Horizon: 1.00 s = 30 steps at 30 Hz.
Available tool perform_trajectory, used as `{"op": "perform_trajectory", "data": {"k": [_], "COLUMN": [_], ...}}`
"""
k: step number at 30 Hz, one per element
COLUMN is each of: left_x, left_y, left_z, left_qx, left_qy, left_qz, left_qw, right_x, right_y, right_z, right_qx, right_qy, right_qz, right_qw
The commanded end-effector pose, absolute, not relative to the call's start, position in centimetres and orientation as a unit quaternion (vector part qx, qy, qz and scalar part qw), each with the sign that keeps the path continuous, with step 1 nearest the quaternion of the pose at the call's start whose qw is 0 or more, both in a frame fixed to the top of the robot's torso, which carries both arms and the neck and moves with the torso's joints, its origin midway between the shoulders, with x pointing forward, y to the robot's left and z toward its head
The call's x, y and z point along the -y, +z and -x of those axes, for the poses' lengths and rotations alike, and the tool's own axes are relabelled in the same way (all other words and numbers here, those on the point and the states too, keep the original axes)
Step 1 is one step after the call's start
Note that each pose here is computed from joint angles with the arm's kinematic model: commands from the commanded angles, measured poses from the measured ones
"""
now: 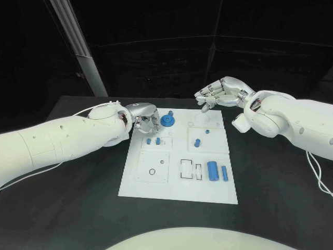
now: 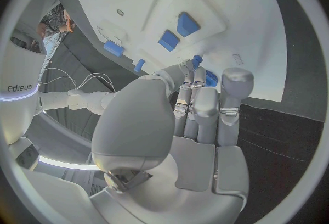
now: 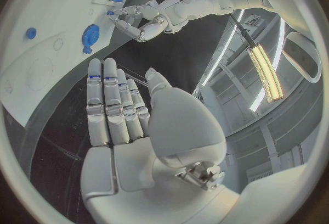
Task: Assemble the parts on the task board
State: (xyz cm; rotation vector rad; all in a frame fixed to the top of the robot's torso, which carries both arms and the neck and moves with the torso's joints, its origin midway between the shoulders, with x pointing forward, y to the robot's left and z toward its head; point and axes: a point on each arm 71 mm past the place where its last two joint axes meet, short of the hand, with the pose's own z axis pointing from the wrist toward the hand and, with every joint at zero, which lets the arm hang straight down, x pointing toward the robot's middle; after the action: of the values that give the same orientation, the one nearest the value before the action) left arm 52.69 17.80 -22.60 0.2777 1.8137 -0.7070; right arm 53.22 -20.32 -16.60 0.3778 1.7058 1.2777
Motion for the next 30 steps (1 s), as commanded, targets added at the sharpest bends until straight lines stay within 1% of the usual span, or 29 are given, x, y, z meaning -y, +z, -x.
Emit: {"op": "perform_trajectory", "data": {"k": [1,13,30], "left_x": [-17.65,-17.81,-17.87], "left_y": [-22.77,-23.00,-22.71], "left_z": [-52.52,-52.63,-52.75], "left_qx": [-0.775,-0.785,-0.772], "left_qy": [-0.306,-0.296,-0.301], "left_qz": [-0.120,-0.117,-0.115], "left_qw": [0.540,0.531,0.548], "right_x": [20.27,20.25,20.31], "right_y": [-16.38,-16.36,-16.37], "right_z": [-53.23,-53.22,-53.25], "right_qx": [-0.691,-0.691,-0.691], "right_qy": [0.525,0.525,0.524], "right_qz": [-0.152,-0.152,-0.153], "right_qw": [0.473,0.474,0.474]}}
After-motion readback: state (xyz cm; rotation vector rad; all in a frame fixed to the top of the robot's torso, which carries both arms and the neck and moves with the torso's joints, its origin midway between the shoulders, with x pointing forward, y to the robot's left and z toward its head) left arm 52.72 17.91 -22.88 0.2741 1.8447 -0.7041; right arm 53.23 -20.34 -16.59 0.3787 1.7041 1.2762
